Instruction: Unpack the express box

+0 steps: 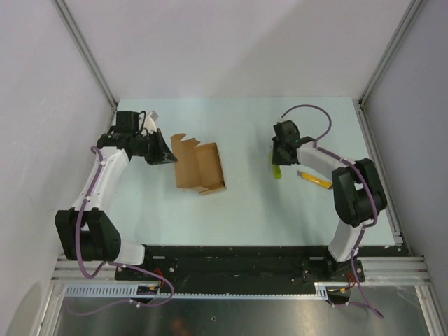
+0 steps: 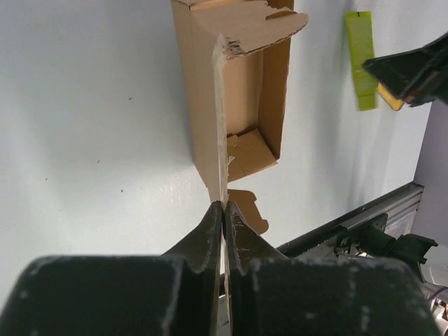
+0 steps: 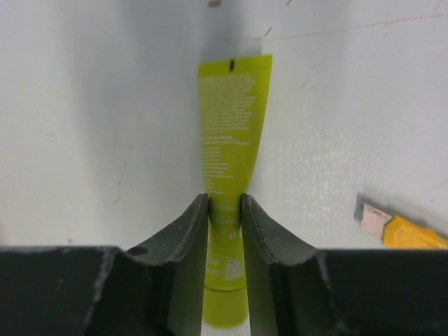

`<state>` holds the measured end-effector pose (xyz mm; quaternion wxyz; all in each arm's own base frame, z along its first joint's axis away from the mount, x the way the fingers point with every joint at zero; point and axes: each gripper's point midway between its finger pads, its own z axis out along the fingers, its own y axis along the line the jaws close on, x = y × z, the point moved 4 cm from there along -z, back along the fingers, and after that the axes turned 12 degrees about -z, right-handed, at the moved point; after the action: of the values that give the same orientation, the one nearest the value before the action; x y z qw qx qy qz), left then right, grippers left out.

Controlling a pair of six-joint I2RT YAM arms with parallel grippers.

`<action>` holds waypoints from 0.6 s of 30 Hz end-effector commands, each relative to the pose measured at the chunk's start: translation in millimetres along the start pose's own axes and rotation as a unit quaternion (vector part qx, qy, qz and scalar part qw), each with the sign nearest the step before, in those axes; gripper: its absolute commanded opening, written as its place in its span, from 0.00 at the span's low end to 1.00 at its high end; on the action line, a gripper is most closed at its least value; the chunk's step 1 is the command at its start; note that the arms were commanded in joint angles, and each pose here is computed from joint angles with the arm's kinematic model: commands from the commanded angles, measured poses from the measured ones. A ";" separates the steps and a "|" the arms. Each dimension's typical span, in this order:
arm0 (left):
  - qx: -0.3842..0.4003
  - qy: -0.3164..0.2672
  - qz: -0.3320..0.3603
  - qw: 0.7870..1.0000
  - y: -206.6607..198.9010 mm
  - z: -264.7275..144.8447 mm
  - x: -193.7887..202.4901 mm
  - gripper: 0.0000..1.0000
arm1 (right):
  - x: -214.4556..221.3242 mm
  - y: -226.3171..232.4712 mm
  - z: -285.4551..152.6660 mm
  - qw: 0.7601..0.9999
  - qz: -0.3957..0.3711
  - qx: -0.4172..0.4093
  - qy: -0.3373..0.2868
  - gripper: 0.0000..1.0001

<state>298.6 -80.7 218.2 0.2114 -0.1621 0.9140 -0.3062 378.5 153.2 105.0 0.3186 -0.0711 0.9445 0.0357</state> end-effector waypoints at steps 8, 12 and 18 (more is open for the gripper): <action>0.020 -0.010 0.022 1.000 -13.7 -6.0 -18.5 0.15 | 27.7 6.3 33.3 0.998 -0.040 0.043 0.035 0.44; 0.023 -0.018 0.025 0.999 -18.1 -8.6 -23.9 0.24 | 18.8 6.3 21.8 0.998 -0.037 0.044 0.020 0.50; 0.036 -0.040 0.038 0.998 -31.1 -17.8 -35.7 0.57 | -4.0 6.0 -8.2 1.000 -0.014 0.019 -0.017 0.74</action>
<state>315.6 -80.6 234.0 0.2261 -0.1516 0.9114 -0.3085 369.9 159.6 70.4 0.2857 -0.0957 0.9535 -0.0108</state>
